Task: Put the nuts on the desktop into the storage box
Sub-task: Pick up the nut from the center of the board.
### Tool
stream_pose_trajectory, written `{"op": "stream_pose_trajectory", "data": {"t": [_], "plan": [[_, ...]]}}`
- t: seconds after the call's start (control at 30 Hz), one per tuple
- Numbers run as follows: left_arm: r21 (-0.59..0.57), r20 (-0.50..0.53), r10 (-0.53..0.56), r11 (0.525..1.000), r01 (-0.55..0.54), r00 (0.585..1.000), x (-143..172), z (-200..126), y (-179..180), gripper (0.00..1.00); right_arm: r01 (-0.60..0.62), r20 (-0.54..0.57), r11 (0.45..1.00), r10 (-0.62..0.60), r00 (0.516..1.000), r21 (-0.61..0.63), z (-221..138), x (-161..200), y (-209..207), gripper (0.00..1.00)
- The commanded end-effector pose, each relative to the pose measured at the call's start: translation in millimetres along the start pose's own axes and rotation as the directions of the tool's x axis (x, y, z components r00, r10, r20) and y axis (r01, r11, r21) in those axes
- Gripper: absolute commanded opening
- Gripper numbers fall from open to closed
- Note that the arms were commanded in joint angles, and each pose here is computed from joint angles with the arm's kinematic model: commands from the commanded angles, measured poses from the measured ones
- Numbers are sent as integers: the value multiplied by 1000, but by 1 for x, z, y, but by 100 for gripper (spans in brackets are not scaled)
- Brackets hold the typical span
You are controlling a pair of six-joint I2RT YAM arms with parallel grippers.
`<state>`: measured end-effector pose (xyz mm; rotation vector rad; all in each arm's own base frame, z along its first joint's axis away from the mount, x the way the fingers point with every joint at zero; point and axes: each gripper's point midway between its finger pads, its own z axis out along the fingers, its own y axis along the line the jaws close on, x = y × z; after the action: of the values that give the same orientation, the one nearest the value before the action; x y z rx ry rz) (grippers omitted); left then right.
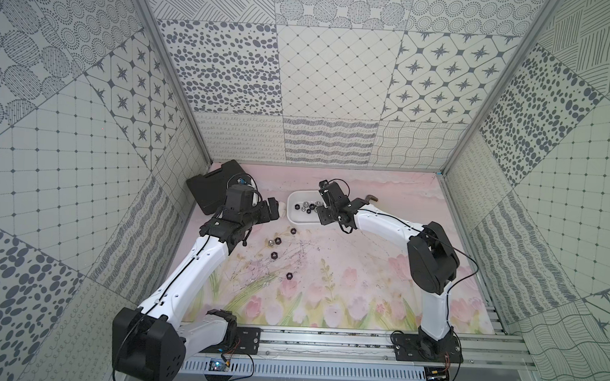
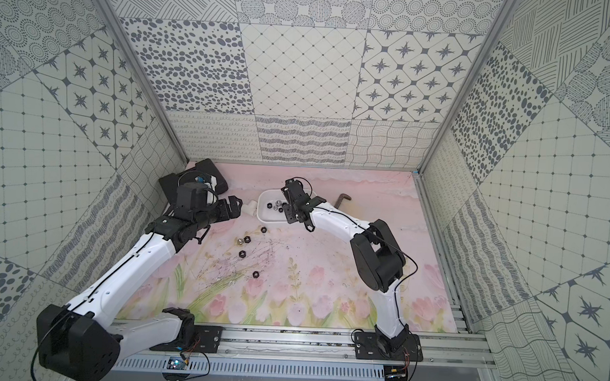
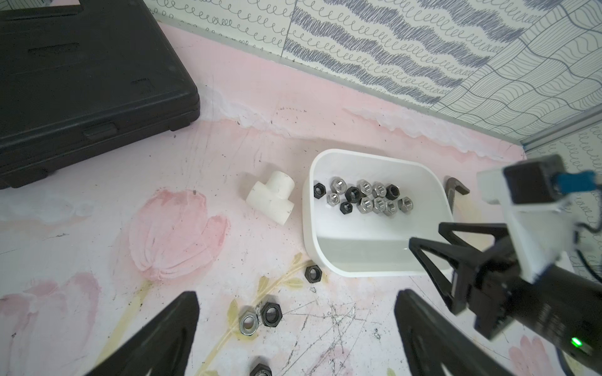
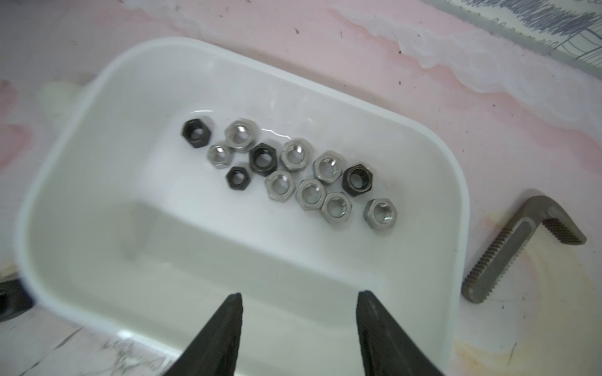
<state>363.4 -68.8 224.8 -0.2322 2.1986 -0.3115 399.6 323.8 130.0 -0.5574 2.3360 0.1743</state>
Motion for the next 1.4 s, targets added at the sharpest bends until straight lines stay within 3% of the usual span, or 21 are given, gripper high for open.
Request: {"op": "stream_pose_trajectory", "data": {"t": [0.0,0.17,0.27,0.57,1.17,1.3,1.37], "plan": [[0,-6,14,1000,-14,1000,2,0,0,99,-17,72,984,30,997,-178,-32,-1,47,60],[0,-7,13,1000,-13,1000,2,-1,0,99,98,0,952,-103,995,-291,-46,52,110,60],[0,-4,14,1000,-14,1000,2,-2,0,99,99,-69,935,-130,989,-340,-41,79,138,59],[-4,-2,14,1000,-14,1000,2,-2,1,99,179,-152,918,-246,957,-355,-32,126,187,57],[-4,3,16,1000,-16,1000,1,-4,1,99,256,-226,916,-332,916,-308,-12,161,197,52],[-6,4,15,1000,-15,1000,0,-3,1,99,259,-238,915,-339,910,-310,-8,162,199,44],[-2,3,16,1000,-16,1000,0,-4,0,99,262,-237,914,-342,909,-311,-9,162,200,35]]}}
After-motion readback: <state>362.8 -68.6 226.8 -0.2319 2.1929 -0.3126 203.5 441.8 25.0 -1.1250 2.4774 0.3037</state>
